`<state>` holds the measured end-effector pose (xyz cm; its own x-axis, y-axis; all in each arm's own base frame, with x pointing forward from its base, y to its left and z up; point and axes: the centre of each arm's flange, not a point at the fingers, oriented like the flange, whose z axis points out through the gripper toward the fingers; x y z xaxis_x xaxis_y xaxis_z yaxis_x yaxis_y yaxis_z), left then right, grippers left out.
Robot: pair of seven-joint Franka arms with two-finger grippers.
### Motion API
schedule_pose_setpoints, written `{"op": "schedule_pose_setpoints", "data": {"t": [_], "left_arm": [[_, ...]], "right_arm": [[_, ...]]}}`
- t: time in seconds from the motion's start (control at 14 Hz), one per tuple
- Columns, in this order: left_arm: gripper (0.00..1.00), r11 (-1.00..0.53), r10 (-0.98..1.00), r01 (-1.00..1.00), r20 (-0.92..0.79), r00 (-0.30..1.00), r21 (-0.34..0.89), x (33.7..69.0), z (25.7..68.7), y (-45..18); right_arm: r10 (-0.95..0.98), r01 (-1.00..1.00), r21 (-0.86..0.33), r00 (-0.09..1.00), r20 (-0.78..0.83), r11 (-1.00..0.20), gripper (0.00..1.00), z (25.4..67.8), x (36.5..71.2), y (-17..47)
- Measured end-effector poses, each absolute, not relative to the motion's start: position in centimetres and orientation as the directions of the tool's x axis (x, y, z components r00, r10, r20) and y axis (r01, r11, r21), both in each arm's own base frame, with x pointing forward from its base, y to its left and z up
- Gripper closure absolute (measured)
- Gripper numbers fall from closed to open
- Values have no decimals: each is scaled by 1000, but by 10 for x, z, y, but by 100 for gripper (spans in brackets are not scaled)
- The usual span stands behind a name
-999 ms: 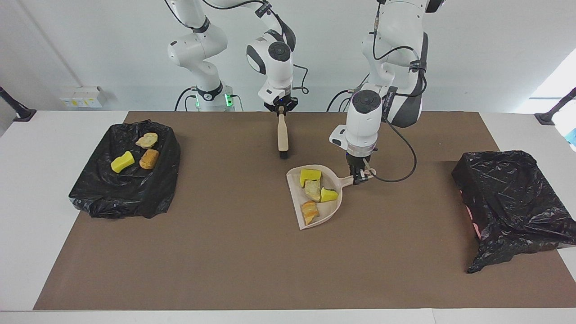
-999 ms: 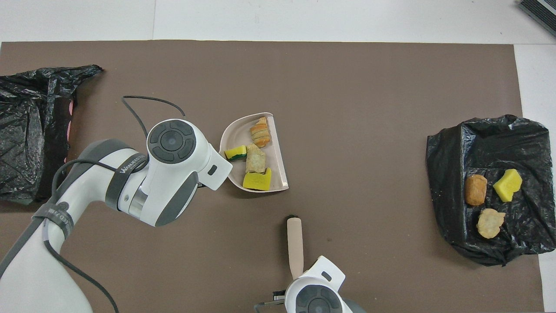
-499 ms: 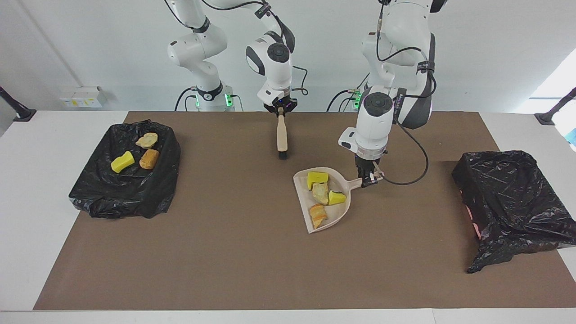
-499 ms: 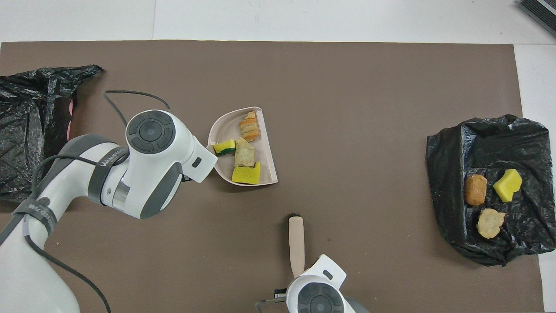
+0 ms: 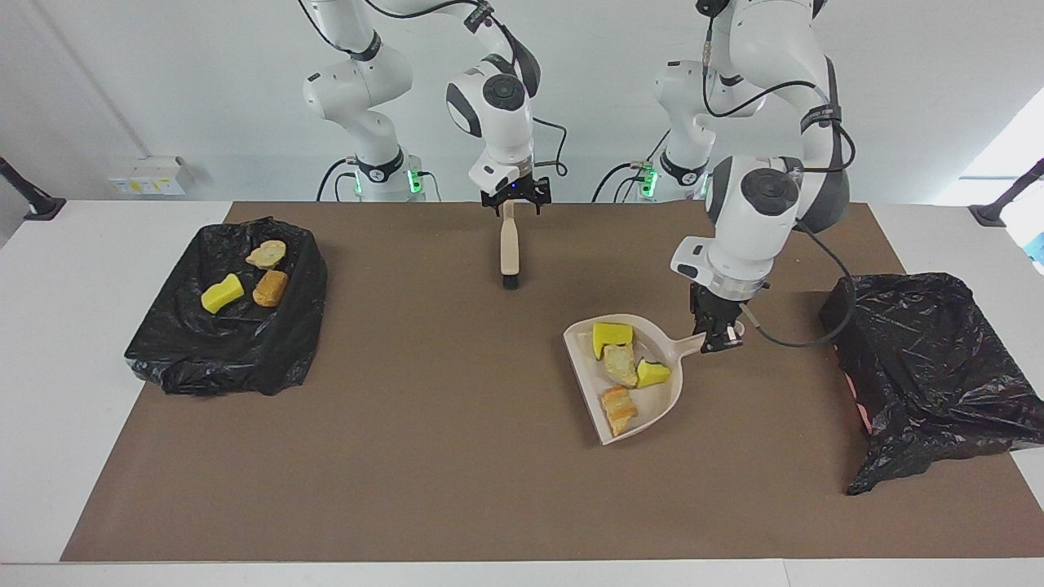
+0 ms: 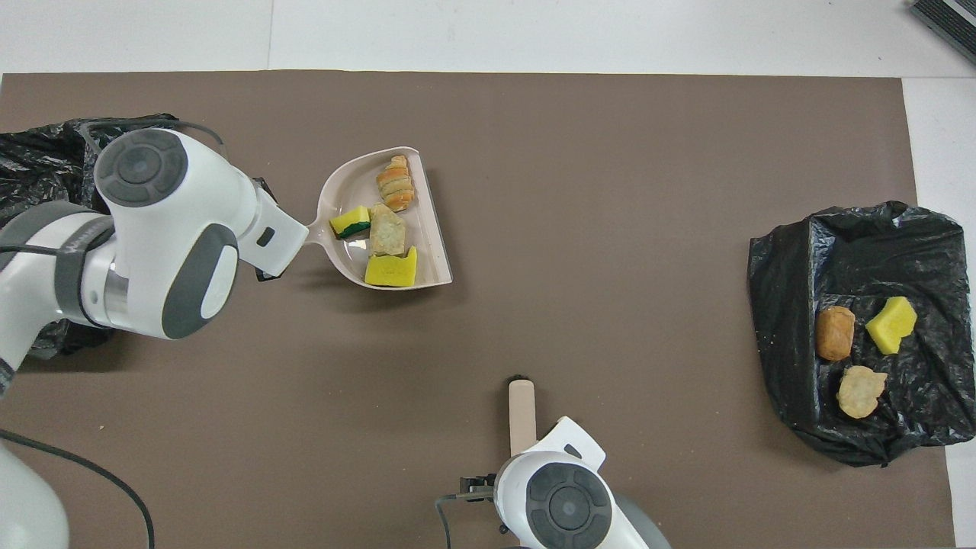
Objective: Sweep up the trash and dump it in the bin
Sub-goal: 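Carry the dustpan to the trash bag with the left gripper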
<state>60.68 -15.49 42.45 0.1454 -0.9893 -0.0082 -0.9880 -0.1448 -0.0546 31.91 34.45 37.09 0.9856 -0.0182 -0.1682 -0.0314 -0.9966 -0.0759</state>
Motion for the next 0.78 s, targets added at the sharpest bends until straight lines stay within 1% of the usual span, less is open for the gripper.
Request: {"op": "schedule_pose_setpoints", "data": {"t": [0.14, 0.43, 0.57, 0.78], "left_arm": [[68, -142, -990, -989, -7, 142, -34, 615, 449, -136], [68, -154, -988, -988, -23, 154, 7, 621, 487, -110], [68, -163, -986, -986, -29, 163, 26, 623, 503, -88], [68, -172, -985, -984, -32, 171, 46, 626, 511, -40]], "right_arm": [[-42, -56, -86, 986, -161, -995, 0, 396, 337, 339], [-80, -90, -88, 990, -112, -992, 0, 452, 378, 309], [-80, -89, -101, 992, -93, -991, 0, 485, 404, 280], [-129, -134, -106, 990, -49, -985, 0, 535, 441, 216]]}}
